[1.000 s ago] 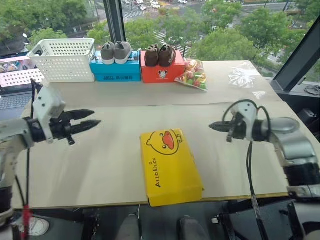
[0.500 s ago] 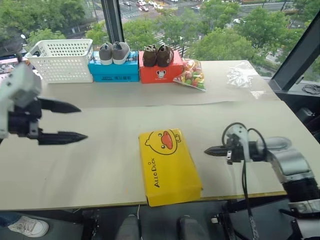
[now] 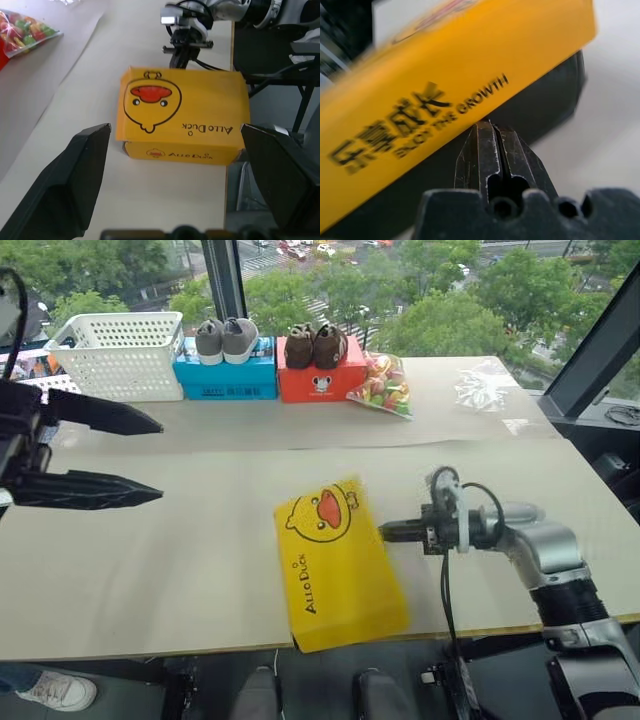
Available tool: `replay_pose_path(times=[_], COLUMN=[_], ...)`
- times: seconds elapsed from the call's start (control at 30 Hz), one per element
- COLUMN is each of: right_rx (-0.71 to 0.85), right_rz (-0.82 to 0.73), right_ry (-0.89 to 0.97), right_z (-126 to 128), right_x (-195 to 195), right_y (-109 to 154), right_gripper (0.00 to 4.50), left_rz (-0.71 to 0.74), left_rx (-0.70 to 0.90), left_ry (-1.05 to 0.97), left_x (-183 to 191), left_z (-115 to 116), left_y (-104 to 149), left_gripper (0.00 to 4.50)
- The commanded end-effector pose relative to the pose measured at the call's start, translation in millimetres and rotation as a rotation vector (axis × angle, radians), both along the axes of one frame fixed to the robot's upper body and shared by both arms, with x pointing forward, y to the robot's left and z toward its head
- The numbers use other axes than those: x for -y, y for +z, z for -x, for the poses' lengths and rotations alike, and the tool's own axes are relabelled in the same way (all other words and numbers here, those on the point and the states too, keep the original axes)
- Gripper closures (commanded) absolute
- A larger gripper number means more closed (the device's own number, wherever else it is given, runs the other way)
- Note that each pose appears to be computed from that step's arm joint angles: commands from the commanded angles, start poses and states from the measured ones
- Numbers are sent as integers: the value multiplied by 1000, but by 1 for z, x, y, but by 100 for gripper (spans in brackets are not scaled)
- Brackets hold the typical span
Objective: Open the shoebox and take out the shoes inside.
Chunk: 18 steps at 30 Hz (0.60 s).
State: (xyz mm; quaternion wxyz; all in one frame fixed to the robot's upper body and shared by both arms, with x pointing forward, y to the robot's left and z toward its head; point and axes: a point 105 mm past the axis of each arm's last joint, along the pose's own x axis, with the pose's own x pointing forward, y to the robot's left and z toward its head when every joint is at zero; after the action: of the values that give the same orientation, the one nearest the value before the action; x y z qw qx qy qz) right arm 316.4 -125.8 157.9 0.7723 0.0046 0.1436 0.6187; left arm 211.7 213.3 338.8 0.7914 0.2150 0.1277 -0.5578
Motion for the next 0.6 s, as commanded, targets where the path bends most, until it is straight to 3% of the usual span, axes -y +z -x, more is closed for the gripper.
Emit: replay_pose_path(times=[0.03,0.23,0.37,0.6], right_rx=[35,-5,-21,-19], right_rz=[-171,-249,-310,-161], right_ry=[60,209,280,138], right_z=[3,17,20,-10], right_x=[-9,-41,-92,-156], right_y=[50,72,84,56], right_gripper=[450,450,450,450], left_rz=[-21,-17,-43,7], left_rx=[41,50,72,185], left_ry=[24,26,34,26], left_x=[-5,-3,-3,17], left_z=[7,14,29,42], left_y=[8,14,33,59], left_gripper=[7,7,7,7])
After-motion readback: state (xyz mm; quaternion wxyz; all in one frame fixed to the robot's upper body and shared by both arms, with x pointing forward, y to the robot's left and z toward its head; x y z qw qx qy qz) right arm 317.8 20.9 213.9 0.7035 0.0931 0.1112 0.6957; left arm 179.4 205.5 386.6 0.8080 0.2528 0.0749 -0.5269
